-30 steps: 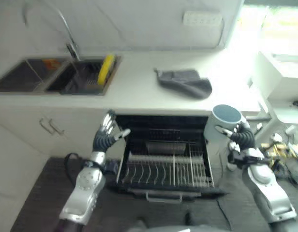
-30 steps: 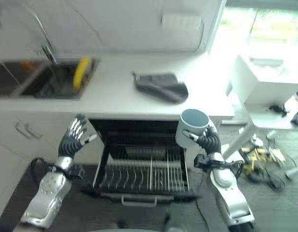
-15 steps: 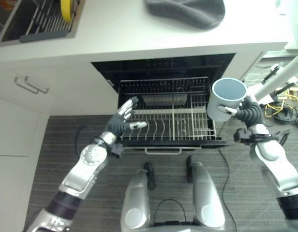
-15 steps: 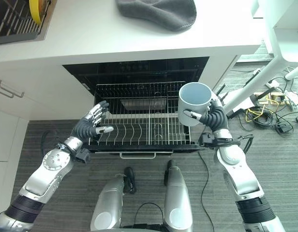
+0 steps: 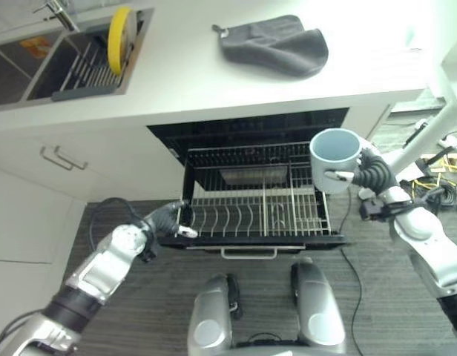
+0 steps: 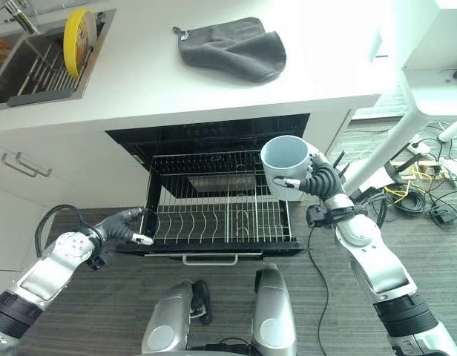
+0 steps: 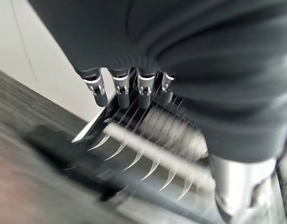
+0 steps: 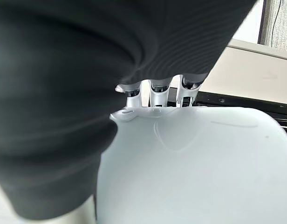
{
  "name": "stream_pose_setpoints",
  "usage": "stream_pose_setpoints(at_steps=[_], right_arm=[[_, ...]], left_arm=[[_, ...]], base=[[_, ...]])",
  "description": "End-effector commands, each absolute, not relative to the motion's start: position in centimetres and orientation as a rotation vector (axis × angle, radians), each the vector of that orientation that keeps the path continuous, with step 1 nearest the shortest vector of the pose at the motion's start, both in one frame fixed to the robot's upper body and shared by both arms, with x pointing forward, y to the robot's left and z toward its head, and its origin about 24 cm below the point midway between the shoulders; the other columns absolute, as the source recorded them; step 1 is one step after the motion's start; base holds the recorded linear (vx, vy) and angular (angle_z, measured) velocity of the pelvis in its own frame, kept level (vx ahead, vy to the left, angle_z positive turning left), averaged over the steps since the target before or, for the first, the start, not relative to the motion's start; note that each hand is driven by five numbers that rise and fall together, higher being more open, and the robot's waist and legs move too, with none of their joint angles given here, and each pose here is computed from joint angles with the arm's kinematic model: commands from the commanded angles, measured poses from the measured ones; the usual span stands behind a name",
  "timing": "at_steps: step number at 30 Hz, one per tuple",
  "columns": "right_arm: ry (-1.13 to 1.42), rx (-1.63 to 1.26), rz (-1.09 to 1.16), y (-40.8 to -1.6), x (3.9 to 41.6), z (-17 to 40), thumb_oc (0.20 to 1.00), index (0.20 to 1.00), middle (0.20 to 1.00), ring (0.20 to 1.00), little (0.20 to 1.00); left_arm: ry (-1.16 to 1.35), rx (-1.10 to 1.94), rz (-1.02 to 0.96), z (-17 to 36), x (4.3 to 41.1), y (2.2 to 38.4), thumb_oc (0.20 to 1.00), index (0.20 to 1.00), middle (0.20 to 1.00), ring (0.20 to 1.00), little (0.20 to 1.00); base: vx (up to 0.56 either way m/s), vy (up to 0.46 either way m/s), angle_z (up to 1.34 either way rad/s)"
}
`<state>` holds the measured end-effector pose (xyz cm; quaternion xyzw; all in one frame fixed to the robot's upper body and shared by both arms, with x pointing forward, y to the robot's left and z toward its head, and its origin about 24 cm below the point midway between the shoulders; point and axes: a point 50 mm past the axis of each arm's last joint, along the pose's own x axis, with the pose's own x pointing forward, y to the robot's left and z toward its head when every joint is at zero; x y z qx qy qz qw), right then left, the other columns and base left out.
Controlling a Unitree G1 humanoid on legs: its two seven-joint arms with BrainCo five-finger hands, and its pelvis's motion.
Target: Place the dishes in the dishwasher.
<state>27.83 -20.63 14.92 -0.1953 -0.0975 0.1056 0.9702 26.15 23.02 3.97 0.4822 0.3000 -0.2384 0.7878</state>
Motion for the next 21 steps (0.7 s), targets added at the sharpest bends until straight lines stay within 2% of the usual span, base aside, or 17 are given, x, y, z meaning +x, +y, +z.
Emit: stream_pose_setpoints(at_steps=[1, 8, 18, 21], right_arm=[[-0.219, -0.352, 0.314, -18.5, 28.0, 15.0, 0.2, 0.2, 0.2, 0.2, 0.2], [-0.121, -0.351, 0.377, -17.1, 29.4, 13.1, 0.2, 0.2, 0.2, 0.2, 0.2], [0.048, -0.355, 0.317, -17.1, 32.4, 10.1, 0.2, 0.2, 0.2, 0.2, 0.2], [0.039, -0.342, 0.279, -16.8, 33.8, 10.9, 0.2, 0.2, 0.2, 0.2, 0.2]], left_arm=[[0.876, 1.148, -0.659, 1.1, 24.7, 22.8, 1.0, 1.0, 1.0, 1.0, 1.0], [1.1, 1.285, -0.996, -2.0, 23.2, 20.9, 1.0, 1.0, 1.0, 1.0, 1.0], [1.366, 1.358, -1.518, -1.7, 19.8, 18.0, 1.0, 1.0, 1.0, 1.0, 1.0], [1.407, 1.311, -1.583, -2.1, 19.0, 17.9, 1.0, 1.0, 1.0, 1.0, 1.0]], base=[[0.23, -0.015, -0.05], [0.1, -0.017, -0.05], [0.0, -0.009, 0.04], [-0.14, 0.005, 0.1]])
